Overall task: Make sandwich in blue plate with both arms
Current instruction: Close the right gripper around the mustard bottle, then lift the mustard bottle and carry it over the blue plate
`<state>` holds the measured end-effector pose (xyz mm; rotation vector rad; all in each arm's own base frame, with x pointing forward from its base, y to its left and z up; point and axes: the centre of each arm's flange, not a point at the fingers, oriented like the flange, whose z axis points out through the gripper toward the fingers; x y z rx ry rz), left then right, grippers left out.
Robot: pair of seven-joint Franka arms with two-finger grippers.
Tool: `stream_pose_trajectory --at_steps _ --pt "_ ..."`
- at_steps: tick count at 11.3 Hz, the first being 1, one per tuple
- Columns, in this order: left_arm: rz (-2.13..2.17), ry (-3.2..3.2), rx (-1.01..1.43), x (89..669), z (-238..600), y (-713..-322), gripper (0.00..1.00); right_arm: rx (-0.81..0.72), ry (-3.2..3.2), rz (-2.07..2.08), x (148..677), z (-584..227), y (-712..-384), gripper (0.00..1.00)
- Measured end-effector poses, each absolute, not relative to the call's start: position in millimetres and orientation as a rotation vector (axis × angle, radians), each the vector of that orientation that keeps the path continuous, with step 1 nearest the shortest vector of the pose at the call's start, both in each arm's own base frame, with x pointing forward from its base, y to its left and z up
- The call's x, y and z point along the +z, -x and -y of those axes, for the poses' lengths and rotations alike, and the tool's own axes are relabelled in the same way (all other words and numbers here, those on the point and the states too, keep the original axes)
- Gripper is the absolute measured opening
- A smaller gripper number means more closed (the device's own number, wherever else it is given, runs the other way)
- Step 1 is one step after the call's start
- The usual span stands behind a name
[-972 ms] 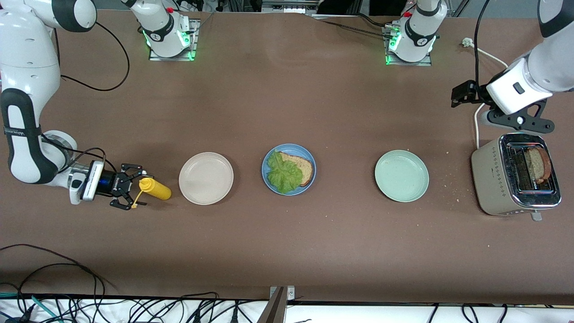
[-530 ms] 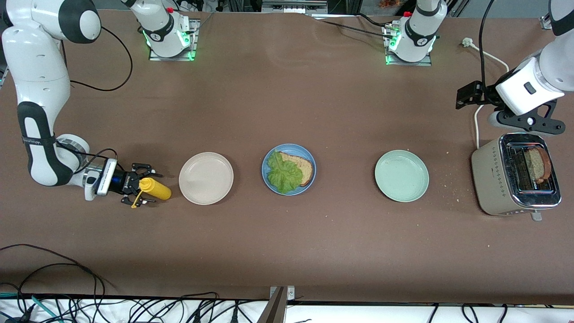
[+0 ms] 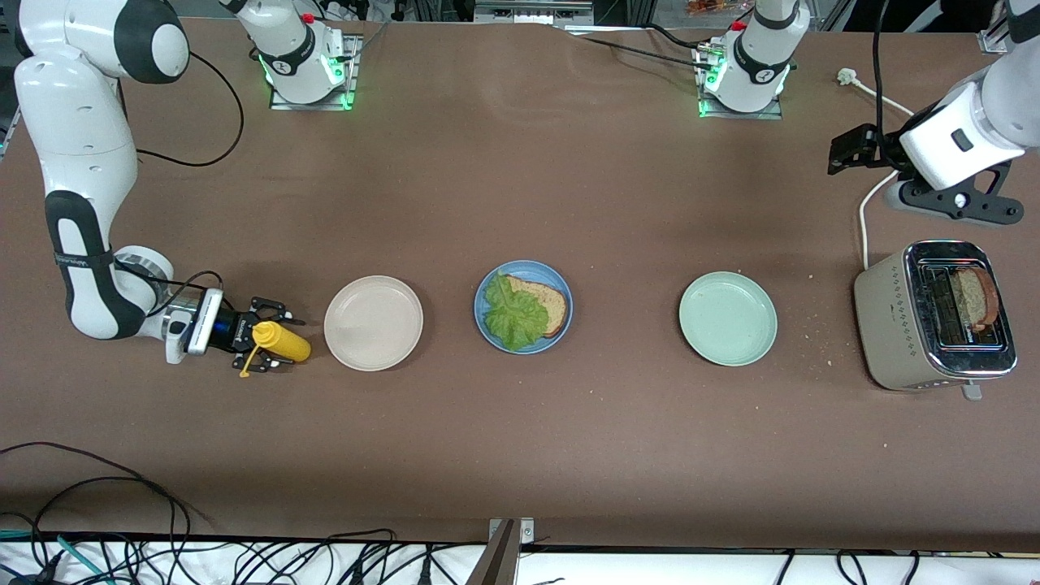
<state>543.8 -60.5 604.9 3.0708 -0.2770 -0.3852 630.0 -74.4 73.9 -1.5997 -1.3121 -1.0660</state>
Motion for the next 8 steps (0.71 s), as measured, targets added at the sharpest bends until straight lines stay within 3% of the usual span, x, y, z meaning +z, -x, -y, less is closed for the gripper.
stream_pose_trajectory --at_steps 1,3,6,7,8 --pt "0.278 -3.074 -0.370 610.5 60.7 -541.0 1.00 -1.066 1.610 1.318 73.6 73.9 -631.2 0.63" --pt "0.277 -3.074 -0.368 608.5 60.7 -542.0 1.00 -1.074 1.608 1.343 78.5 70.4 -638.4 0.43" --pt "0.265 -3.095 -0.339 590.0 55.7 -560.2 1.00 -1.051 1.655 1.422 91.0 67.1 -657.0 0.36" --pt "0.261 -3.105 -0.326 588.4 53.7 -563.1 1.00 -0.997 1.678 1.440 100.3 65.1 -662.8 0.28" --pt "0.257 -3.107 -0.313 589.1 52.8 -564.2 1.00 -0.921 1.720 1.467 112.7 63.5 -668.4 0.27"
